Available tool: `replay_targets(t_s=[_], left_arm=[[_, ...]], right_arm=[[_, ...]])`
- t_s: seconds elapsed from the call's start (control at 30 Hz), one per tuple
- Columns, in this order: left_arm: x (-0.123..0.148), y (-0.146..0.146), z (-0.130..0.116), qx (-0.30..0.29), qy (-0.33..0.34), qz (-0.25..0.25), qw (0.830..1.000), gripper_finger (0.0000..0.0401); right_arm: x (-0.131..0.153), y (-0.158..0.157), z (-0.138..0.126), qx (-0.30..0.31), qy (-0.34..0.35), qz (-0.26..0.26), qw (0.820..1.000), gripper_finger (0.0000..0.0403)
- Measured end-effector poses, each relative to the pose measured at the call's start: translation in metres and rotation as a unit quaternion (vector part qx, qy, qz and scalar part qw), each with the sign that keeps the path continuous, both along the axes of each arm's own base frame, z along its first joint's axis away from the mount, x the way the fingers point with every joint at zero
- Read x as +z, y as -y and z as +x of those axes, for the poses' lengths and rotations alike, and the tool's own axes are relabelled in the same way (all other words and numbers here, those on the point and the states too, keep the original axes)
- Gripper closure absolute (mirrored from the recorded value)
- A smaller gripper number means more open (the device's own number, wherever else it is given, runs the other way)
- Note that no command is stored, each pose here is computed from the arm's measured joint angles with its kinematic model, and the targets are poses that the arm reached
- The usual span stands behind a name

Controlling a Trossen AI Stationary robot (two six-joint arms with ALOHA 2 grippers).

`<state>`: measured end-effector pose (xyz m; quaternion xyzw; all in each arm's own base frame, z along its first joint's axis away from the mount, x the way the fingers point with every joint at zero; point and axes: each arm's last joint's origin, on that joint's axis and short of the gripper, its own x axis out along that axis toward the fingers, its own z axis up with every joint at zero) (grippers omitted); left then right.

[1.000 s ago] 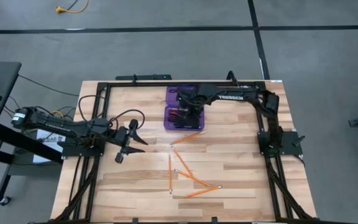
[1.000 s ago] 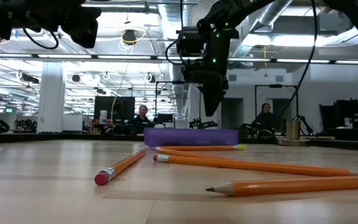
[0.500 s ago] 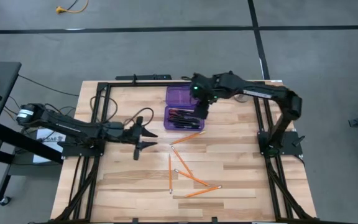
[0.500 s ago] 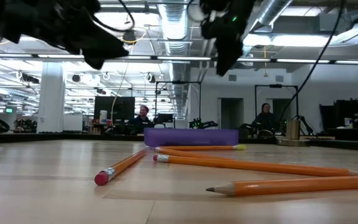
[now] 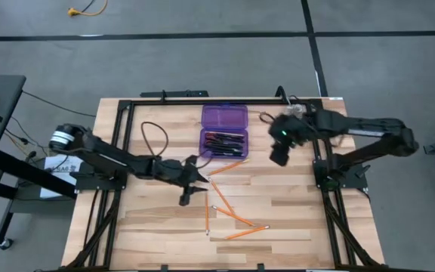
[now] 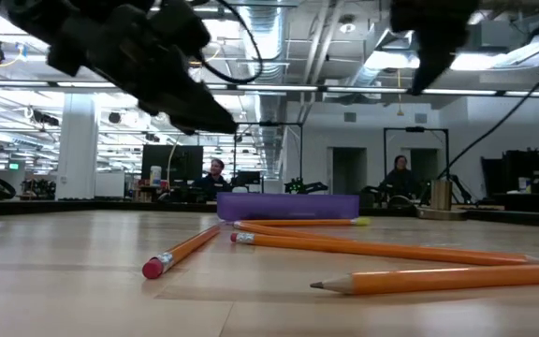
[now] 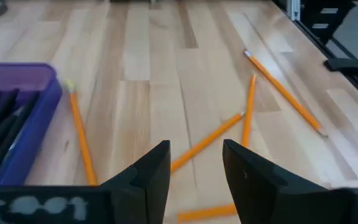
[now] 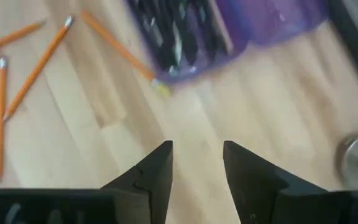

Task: Pick & place school supplies into a supply box
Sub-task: Put the orange pencil into the violet supply box

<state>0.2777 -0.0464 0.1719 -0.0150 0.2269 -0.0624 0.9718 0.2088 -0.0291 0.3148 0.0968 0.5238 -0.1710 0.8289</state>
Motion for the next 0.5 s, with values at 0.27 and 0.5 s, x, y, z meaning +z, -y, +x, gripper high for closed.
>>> replay_targets(t_s=[0.27,0.5], left_arm=[[-0.006,0.004,0.046,0.03,-0.032,0.055,0.998,0.0264],[-0.011,-0.012,0.072,0.082,-0.091,0.084,0.989,0.0264]], right_arm=[[-0.028,-0.038,-0.044,-0.042,0.018,-0.02,0.999,0.0269],[-0.044,-0.064,-0.06,-0.049,0.044,-0.051,0.997,0.0269]])
